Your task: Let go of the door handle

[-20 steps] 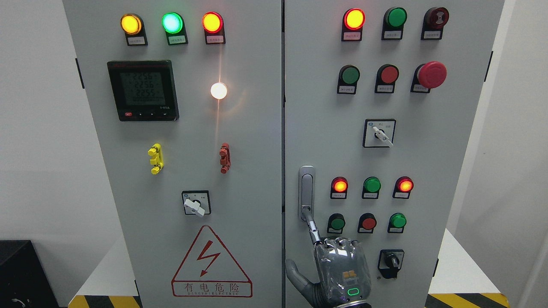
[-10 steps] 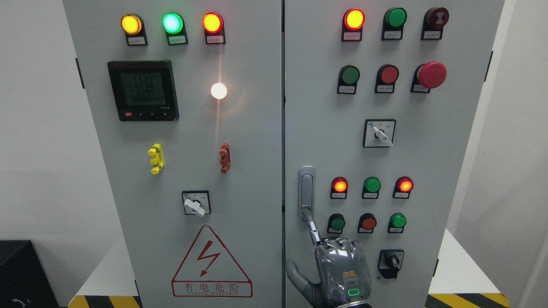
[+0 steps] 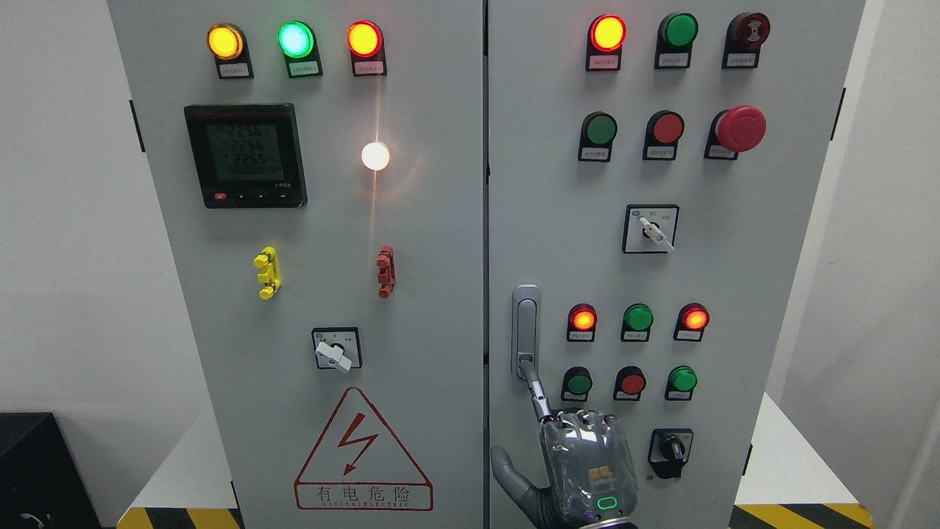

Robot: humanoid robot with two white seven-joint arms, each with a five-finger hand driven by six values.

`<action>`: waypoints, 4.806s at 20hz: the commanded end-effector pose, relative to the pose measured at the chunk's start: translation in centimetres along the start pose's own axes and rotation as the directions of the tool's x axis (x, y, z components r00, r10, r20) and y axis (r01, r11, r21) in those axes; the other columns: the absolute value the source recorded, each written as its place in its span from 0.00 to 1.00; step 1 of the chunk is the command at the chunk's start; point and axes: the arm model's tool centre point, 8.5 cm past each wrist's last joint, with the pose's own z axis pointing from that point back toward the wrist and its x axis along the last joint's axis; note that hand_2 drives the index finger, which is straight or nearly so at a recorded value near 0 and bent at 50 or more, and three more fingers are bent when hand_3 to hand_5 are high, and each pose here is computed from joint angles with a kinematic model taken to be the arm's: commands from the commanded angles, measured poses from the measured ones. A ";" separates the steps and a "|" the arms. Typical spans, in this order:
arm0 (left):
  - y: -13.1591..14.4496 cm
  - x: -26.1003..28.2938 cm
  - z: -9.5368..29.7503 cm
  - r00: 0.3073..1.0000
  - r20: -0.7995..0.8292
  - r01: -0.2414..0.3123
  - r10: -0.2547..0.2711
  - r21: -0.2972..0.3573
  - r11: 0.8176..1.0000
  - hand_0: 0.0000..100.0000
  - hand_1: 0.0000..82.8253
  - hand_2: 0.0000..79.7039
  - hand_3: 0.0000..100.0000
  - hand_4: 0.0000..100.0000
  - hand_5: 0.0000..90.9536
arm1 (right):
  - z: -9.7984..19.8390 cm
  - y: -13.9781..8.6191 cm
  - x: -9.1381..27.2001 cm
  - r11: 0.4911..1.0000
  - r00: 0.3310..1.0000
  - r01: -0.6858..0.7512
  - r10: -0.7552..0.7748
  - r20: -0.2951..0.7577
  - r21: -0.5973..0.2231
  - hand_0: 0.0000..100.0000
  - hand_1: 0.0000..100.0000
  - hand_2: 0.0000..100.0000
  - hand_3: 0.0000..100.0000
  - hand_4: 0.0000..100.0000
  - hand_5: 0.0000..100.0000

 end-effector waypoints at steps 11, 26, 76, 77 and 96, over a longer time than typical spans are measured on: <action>0.1 0.7 0.0 1.000 -0.003 0.003 -0.003 0.004 1.000 0.12 0.67 0.00 0.00 0.00 0.00 | 0.4 1.7 -0.1 0.999 1.000 -0.002 0.003 -0.003 0.048 0.33 0.25 0.12 1.00 1.00 1.00; 0.1 0.7 0.0 1.000 -0.003 0.003 -0.003 0.004 1.000 0.12 0.67 0.00 0.00 0.00 0.00 | 0.4 1.4 -0.1 0.999 1.000 -0.002 0.002 -0.002 0.037 0.33 0.25 0.12 1.00 1.00 1.00; 0.1 0.7 0.0 1.000 -0.003 0.003 -0.003 0.004 1.000 0.12 0.67 0.00 0.00 0.00 0.00 | 0.6 -5.8 0.3 0.983 0.998 0.060 -0.058 0.015 -0.171 0.45 0.34 0.64 1.00 0.98 1.00; 0.1 0.7 0.0 1.000 -0.003 0.003 -0.003 0.004 1.000 0.12 0.67 0.00 0.00 0.00 0.00 | 0.5 -6.0 0.3 0.982 0.997 0.075 -0.074 0.014 -0.173 0.46 0.33 0.69 1.00 0.98 1.00; 0.1 0.7 0.0 1.000 -0.003 0.003 -0.003 0.004 1.000 0.12 0.67 0.00 0.00 0.00 0.00 | -1.5 -7.5 -0.1 0.983 0.992 0.121 -0.122 -0.003 -0.142 0.35 0.11 0.95 1.00 1.00 1.00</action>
